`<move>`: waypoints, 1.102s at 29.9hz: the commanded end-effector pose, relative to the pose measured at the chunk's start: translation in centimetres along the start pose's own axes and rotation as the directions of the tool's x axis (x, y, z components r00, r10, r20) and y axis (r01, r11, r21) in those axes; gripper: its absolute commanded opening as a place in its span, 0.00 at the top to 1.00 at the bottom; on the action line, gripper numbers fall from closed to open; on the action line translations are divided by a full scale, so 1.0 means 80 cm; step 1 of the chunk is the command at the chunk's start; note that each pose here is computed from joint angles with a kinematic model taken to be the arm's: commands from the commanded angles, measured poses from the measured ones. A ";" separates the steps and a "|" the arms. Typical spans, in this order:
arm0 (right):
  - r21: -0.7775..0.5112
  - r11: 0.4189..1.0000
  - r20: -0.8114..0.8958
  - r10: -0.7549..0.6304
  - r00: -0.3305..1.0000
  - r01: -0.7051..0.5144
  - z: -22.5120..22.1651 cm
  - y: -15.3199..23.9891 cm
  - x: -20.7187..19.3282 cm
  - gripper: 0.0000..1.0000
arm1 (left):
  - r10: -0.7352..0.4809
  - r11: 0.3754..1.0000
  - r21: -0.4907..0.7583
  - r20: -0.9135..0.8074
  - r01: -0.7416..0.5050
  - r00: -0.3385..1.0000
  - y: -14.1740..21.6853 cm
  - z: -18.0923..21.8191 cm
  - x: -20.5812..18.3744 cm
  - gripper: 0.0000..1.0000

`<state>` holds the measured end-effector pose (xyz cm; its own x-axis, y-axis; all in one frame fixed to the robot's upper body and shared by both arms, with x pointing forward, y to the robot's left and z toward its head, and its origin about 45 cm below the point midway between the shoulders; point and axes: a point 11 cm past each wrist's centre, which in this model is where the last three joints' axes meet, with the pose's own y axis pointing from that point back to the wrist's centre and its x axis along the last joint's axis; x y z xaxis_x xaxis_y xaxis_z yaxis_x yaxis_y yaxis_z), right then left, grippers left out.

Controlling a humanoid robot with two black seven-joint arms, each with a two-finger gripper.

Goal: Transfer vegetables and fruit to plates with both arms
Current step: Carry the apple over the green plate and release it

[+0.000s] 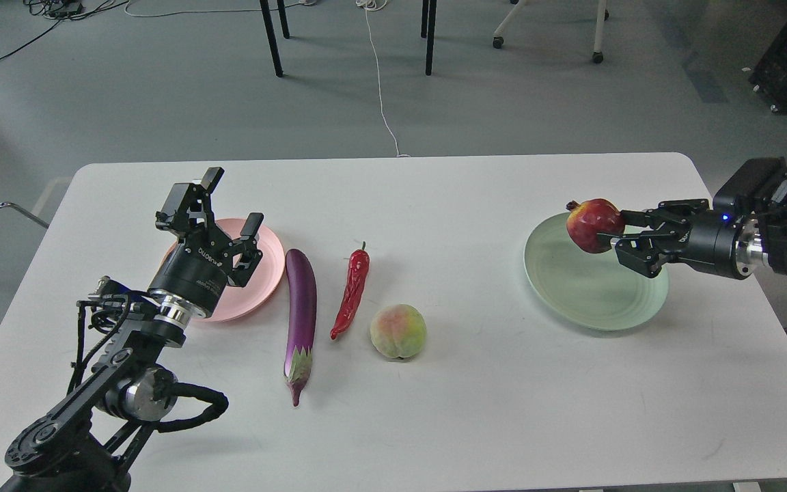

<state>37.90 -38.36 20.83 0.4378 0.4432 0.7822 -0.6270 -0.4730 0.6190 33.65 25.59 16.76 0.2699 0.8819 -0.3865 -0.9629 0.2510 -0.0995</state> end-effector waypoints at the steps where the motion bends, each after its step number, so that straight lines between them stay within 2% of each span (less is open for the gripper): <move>1: -0.047 0.998 -0.012 -0.047 0.999 0.047 0.018 0.007 -0.027 0.53 | -0.006 1.000 -0.003 -0.002 0.006 1.000 -0.001 0.001 -0.003 0.01; 6: -0.073 0.995 -0.018 -0.064 0.998 0.063 0.027 0.007 -0.036 0.51 | -0.008 1.000 -0.004 -0.002 0.008 1.000 -0.001 0.001 -0.004 0.01; 11: -0.085 0.995 -0.063 -0.066 0.996 0.060 0.033 -0.014 -0.026 0.51 | -0.010 1.000 -0.005 -0.002 0.010 1.000 -0.001 0.002 -0.004 0.01; 14: -0.082 0.995 -0.071 -0.069 0.995 0.063 0.030 -0.024 -0.027 0.47 | -0.009 1.000 -0.006 -0.002 0.009 1.000 -0.001 0.002 -0.004 0.01; 15: -0.075 0.995 -0.072 -0.065 0.995 0.059 0.027 -0.028 -0.025 0.39 | -0.009 1.000 -0.006 -0.002 0.009 1.000 -0.001 0.002 -0.004 0.01; 16: -0.066 0.996 -0.076 -0.060 0.995 0.055 0.023 -0.034 -0.022 0.20 | -0.009 1.000 -0.006 -0.002 0.009 1.000 -0.001 0.002 -0.004 0.01; 17: -0.057 0.997 -0.075 -0.057 0.996 0.052 0.019 -0.038 -0.020 0.08 | -0.009 1.000 -0.006 -0.002 0.009 1.000 -0.001 0.002 -0.004 0.01; 25: -0.037 0.999 -0.067 -0.014 0.998 0.012 0.013 -0.039 0.002 0.05 | -0.006 1.000 -0.007 -0.002 0.006 1.000 0.000 0.003 -0.003 0.01; 28: 0.005 0.998 -0.063 0.064 0.996 -0.064 0.000 -0.031 0.052 0.05 | -0.006 1.000 -0.007 -0.002 0.006 1.000 0.000 0.003 -0.003 0.01; 33: 0.152 0.983 0.047 0.099 0.994 -0.105 -0.064 -0.035 0.112 0.05 | -0.007 1.000 -0.006 -0.002 0.007 1.000 0.000 0.002 -0.003 0.01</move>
<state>41.00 -32.64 24.01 0.3701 0.4089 0.8341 -0.6187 -0.5613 0.5497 33.62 25.48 17.06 0.2755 0.8796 -0.3878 -0.9613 0.2532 -0.1087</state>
